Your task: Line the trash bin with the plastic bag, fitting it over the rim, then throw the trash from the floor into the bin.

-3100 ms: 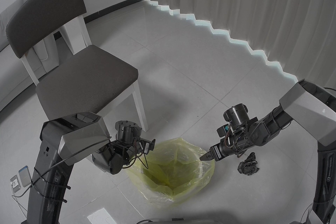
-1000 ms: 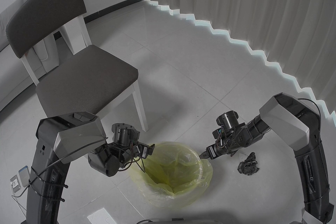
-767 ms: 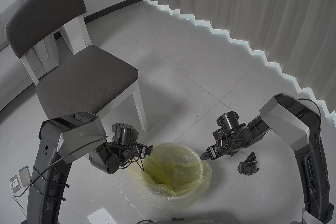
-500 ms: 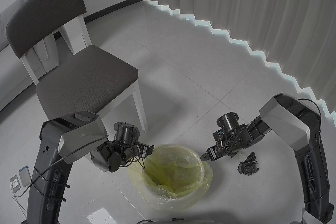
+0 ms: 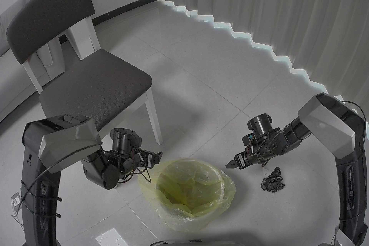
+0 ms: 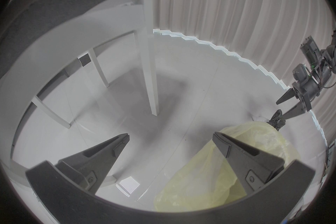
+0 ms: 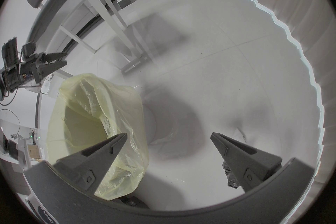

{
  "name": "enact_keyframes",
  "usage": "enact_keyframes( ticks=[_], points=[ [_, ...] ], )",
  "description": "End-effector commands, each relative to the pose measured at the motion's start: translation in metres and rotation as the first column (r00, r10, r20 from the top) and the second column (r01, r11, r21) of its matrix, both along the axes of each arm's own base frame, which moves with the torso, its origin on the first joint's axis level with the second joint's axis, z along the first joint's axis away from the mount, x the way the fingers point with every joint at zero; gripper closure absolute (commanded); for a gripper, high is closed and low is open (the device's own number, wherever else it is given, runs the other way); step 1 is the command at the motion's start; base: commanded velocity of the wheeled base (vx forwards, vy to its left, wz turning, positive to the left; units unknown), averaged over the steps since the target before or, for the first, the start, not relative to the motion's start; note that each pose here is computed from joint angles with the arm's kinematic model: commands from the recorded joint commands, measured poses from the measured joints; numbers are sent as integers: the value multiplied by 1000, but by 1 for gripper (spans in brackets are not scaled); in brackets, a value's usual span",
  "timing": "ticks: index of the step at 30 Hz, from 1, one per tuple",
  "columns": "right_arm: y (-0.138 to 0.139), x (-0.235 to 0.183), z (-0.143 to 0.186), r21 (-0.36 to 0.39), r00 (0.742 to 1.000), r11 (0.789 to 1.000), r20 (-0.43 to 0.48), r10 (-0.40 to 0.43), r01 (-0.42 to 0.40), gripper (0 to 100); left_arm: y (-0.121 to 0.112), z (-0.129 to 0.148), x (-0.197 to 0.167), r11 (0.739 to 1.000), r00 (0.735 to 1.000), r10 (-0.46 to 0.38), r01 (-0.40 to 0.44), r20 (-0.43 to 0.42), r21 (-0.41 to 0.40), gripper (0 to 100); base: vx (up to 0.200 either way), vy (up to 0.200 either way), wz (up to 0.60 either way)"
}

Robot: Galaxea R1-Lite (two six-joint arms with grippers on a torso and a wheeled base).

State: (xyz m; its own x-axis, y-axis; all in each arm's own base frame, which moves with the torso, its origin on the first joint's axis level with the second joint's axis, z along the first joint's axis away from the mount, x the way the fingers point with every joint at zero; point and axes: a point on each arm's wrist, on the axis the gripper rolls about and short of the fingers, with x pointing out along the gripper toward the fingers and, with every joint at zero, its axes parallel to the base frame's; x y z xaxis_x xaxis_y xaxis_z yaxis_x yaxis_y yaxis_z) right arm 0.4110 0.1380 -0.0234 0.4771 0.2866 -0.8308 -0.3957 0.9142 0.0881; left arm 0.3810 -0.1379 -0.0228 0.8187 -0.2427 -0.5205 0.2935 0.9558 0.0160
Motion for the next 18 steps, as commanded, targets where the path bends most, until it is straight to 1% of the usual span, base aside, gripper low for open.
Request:
enact_keyframes(
  ticks=[1, 3, 7, 8, 11, 13, 14, 18],
  points=[
    [0, -6, 25, 18, 999, 1000, 41, 0, 0, 0, 3, 16, -27, 1000, 1000, -23, 23, 10, -19, 0, 0, 0, 0],
    [6, -16, 28, 14, 999, 1000, 36, 26, -26, 0, 1, 14, -37, 999, 999, -41, 41, 5, -22, 0, 0, 0, 0],
    [33, -48, 26, 4, 993, 993, 16, 116, -116, 0, 2, 9, -56, 998, 998, -64, 64, 4, -14, 0, 0, 0, 0],
    [36, -52, 24, 2, 992, 992, 17, 123, -123, 0, 2, 7, -58, 998, 998, -66, 66, 2, -11, 0, 0, 0, 0],
    [59, -74, 17, -5, 980, 982, 65, 188, -188, 0, 1, -2, -81, 995, 995, -96, 96, -19, 4, 0, 0, 0, 0],
    [63, -77, 16, -4, 977, 980, 76, 200, -200, 0, 0, -4, -86, 995, 995, -102, 103, -17, 1, 0, 0, 0, 0],
    [69, -81, 15, 3, 972, 976, 92, 216, -217, 0, -2, -9, -93, 993, 993, -119, 119, -12, 2, 0, 0, 0, 0],
    [71, -82, 15, 4, 971, 975, 93, 219, -220, 0, -6, -16, -102, 990, 990, -139, 139, 9, -5, 0, 0, 0, 0]
  ],
)
